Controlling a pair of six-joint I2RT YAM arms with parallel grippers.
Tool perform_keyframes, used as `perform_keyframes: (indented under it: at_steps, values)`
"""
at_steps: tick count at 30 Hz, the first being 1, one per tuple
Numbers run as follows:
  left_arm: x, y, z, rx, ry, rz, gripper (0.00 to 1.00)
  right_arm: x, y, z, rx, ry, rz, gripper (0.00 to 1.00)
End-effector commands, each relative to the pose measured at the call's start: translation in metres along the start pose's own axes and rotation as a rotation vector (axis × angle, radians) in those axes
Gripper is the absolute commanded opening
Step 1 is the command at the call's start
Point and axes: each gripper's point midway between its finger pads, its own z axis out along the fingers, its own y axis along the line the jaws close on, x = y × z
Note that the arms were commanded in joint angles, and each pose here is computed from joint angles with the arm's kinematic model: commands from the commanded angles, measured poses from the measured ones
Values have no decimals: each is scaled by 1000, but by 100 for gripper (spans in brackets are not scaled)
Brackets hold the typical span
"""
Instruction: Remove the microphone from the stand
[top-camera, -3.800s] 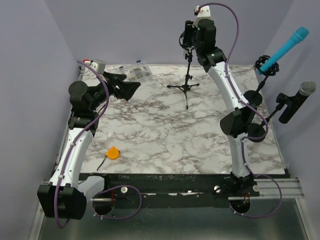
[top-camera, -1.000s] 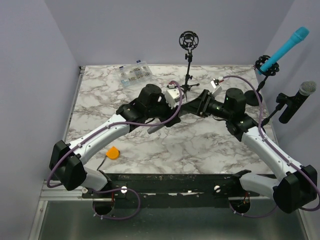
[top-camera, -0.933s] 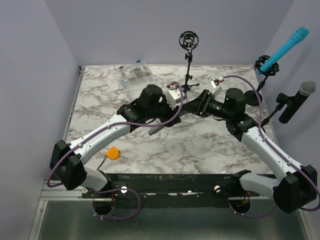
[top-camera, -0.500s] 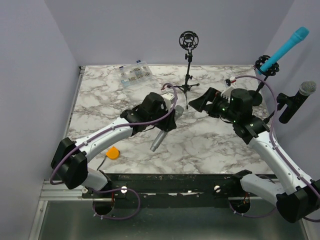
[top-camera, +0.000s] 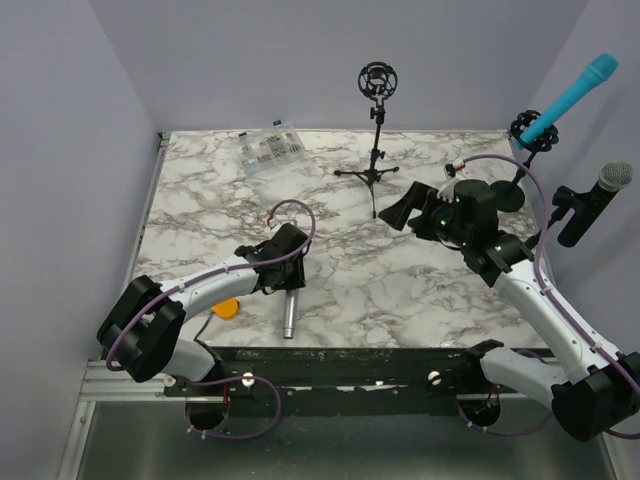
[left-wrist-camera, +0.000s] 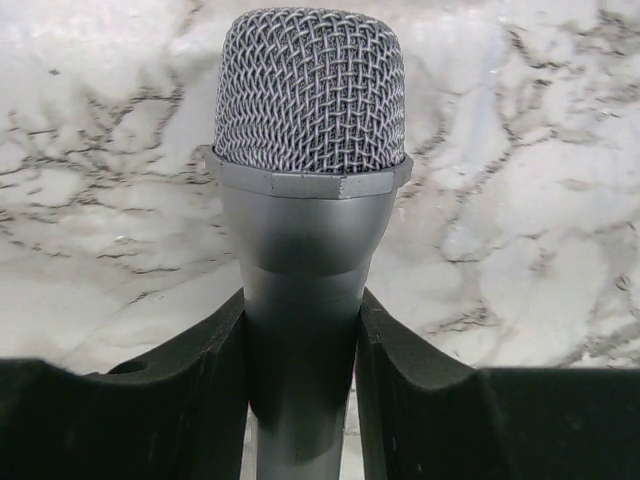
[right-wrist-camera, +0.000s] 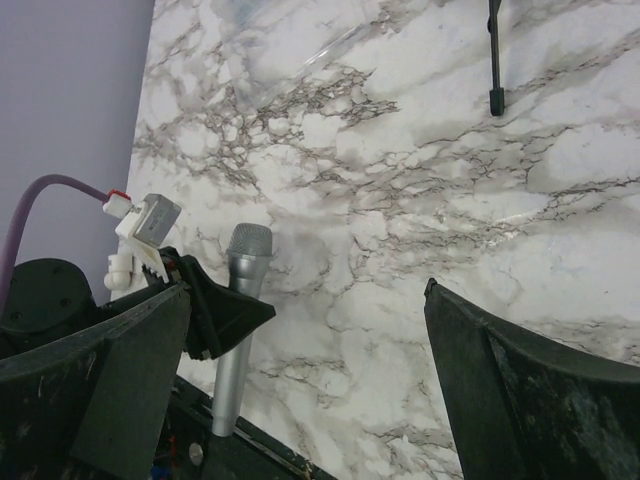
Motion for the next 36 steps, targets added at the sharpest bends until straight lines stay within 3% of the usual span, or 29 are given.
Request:
perform_keyframes:
  at_steps: [1, 6, 11, 16, 21, 30, 36]
  values:
    - [-15, 26, 2, -111, -106, -96, 5, 6, -5, -2, 7, 7, -21, 99]
    - [-9, 44, 12, -170, -112, -55, 12, 12, -8, 0, 5, 23, -18, 99]
    - [-7, 59, 22, -216, -143, -26, 27, 16, -10, 2, 1, 29, -15, 99]
    - [-3, 61, 30, -202, -137, 6, 37, 18, -10, 3, -2, 38, -13, 99]
    - [3, 59, 32, -178, -122, 7, 54, 18, -9, 4, -7, 40, -13, 99]
    - [-1, 54, 22, -155, -130, 9, 70, 22, -13, 10, 0, 56, -15, 99]
    - [-17, 40, -7, -99, -170, 6, 95, 23, -30, 15, 68, 50, -52, 99]
